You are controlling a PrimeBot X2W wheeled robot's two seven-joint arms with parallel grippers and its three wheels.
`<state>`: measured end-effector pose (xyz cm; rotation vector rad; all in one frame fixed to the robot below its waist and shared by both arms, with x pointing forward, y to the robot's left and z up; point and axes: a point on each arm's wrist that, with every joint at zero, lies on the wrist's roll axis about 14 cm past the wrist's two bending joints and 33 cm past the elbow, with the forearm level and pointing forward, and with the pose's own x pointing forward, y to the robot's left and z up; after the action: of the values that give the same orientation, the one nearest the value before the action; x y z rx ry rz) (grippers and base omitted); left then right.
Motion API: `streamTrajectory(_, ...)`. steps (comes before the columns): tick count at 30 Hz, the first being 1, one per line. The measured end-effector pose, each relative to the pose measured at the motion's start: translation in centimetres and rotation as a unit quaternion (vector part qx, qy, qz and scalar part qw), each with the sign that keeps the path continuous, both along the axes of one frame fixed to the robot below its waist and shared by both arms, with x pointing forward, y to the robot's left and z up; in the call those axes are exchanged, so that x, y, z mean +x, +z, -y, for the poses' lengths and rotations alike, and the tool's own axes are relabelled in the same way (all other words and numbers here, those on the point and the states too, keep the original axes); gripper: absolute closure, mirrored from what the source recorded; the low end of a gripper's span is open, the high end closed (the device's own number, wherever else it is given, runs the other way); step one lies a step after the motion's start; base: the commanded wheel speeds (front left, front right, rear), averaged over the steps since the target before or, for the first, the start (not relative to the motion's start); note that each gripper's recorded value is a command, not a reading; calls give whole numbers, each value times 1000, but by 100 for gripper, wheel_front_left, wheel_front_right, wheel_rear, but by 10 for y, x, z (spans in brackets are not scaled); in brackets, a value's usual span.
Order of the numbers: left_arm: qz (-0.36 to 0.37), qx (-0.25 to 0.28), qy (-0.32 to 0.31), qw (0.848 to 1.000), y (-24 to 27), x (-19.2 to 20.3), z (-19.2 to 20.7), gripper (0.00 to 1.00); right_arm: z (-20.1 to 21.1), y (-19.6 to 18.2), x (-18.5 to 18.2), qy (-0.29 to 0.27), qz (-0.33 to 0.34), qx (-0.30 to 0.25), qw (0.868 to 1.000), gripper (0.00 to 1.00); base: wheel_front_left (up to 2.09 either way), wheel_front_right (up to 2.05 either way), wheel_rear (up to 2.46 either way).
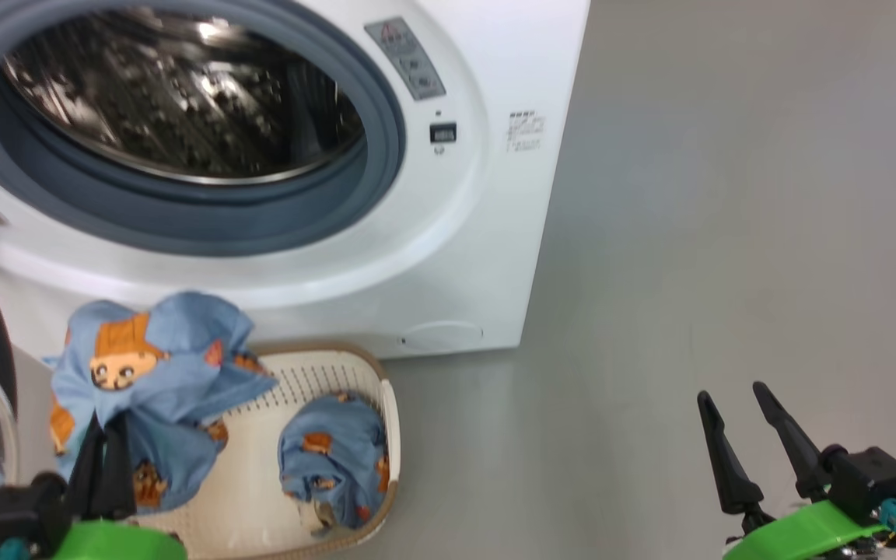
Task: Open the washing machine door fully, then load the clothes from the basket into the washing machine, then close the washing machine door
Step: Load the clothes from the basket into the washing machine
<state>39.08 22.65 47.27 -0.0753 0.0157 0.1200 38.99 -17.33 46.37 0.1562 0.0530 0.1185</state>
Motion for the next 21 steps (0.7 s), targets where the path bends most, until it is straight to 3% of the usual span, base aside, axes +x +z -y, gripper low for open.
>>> streamTrajectory(21,41,-3,33,999,29,-60,-12,100,1,49,-31,-1,60,-1,998,0,0,0,0)
